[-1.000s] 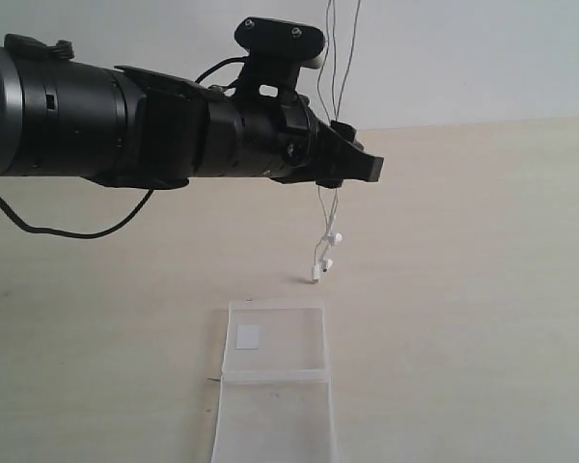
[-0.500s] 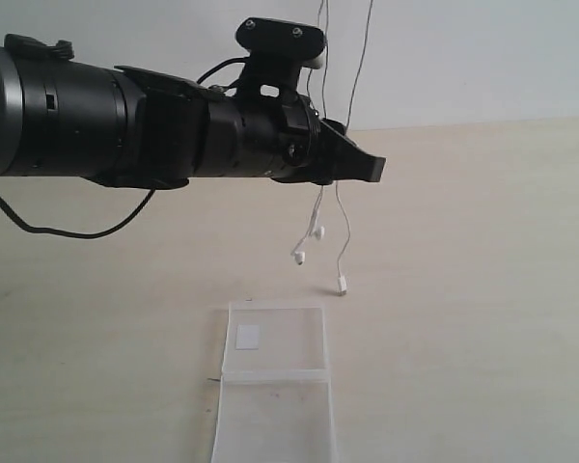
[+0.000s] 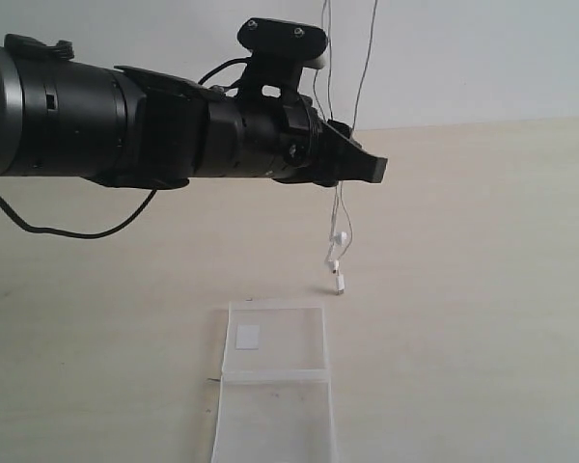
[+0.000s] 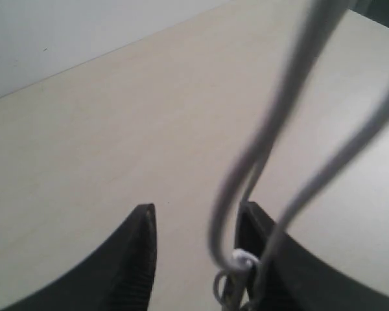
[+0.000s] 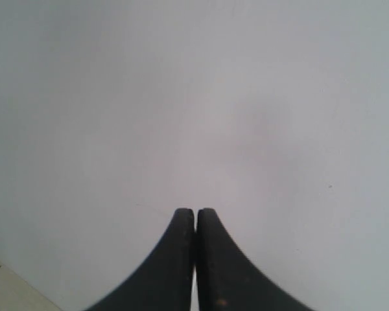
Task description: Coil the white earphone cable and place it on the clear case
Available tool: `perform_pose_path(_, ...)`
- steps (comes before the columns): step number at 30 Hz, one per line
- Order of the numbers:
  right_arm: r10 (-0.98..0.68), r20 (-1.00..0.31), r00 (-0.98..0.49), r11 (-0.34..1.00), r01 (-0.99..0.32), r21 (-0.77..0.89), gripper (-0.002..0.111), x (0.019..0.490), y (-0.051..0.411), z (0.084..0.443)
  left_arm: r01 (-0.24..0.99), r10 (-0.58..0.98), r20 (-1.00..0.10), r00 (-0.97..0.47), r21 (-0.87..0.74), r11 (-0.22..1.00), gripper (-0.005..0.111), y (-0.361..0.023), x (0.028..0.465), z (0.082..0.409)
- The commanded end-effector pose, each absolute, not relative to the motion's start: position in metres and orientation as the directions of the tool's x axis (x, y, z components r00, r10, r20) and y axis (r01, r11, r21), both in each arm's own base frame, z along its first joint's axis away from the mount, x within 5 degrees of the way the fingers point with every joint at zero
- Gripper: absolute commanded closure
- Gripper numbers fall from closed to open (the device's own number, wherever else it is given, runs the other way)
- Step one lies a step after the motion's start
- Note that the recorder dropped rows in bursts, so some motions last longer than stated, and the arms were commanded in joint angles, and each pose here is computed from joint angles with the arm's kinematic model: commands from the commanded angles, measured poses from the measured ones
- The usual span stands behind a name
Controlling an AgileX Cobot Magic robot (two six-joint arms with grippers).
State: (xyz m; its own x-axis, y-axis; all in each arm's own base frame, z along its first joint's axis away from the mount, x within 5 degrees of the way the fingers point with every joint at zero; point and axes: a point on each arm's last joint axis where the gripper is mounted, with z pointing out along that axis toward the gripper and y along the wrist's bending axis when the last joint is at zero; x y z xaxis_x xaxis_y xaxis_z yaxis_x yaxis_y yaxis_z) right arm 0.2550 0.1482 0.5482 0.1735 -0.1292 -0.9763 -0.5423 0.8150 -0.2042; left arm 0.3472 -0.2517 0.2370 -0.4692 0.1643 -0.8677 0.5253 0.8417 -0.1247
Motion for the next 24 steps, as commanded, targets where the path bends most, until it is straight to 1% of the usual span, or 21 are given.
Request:
perform_pose_path(1, -0.112, -0.974, 0.197, 0.823, -0.53, -0.202, 0.108, 0.251, 0.144, 0.555, 0.518, 0.151, -0.871, -0.467, -0.131, 0.845, 0.072, -0.252, 0.348, 0.24)
perform_pose_path(2, -0.112, -0.974, 0.197, 0.823, -0.53, -0.202, 0.108, 0.251, 0.144, 0.555, 0.519, 0.15, -0.872, -0.466, -0.131, 0.845, 0.081, -0.252, 0.348, 0.241)
perform_pose_path(4, -0.112, -0.974, 0.197, 0.823, -0.53, -0.202, 0.108, 0.251, 0.144, 0.555, 0.516, 0.148, -0.874, -0.463, -0.13, 0.847, 0.104, -0.252, 0.349, 0.242)
perform_pose_path(5, -0.112, -0.974, 0.197, 0.823, -0.53, -0.202, 0.108, 0.251, 0.144, 0.555, 0.517, 0.149, -0.875, -0.46, -0.128, 0.846, 0.106, -0.252, 0.349, 0.243)
perform_pose_path(9, -0.111, -0.971, 0.21, 0.825, -0.526, -0.208, 0.108, 0.246, 0.141, 0.559, 0.503, 0.146, -0.878, -0.456, -0.119, 0.856, 0.107, -0.251, 0.35, 0.245)
perform_pose_path(12, -0.136, -0.963, 0.233, 0.831, -0.502, -0.239, 0.108, 0.232, 0.132, 0.567, 0.496, 0.14, -0.883, -0.448, -0.115, 0.861, 0.107, -0.249, 0.349, 0.25)
perform_pose_path(14, -0.123, -0.975, 0.187, 0.852, -0.483, -0.2, 0.108, 0.221, 0.122, 0.571, 0.5, 0.132, -0.889, -0.438, -0.118, 0.858, 0.107, -0.248, 0.347, 0.256)
perform_pose_path(17, -0.154, -0.985, 0.08, 0.867, -0.468, -0.174, 0.108, 0.204, 0.109, 0.568, 0.501, 0.124, -0.896, -0.426, -0.12, 0.857, 0.107, -0.246, 0.345, 0.263)
perform_pose_path(20, -0.219, -0.976, 0.011, 0.87, -0.451, -0.2, 0.108, 0.187, 0.097, 0.567, 0.501, 0.116, -0.904, -0.411, -0.118, 0.857, 0.107, -0.245, 0.343, 0.271)
perform_pose_path(24, -0.23, -0.972, -0.051, 0.897, -0.398, -0.191, 0.108, 0.158, 0.074, 0.57, 0.512, 0.122, -0.918, -0.378, -0.097, 0.854, 0.107, -0.239, 0.336, 0.285)
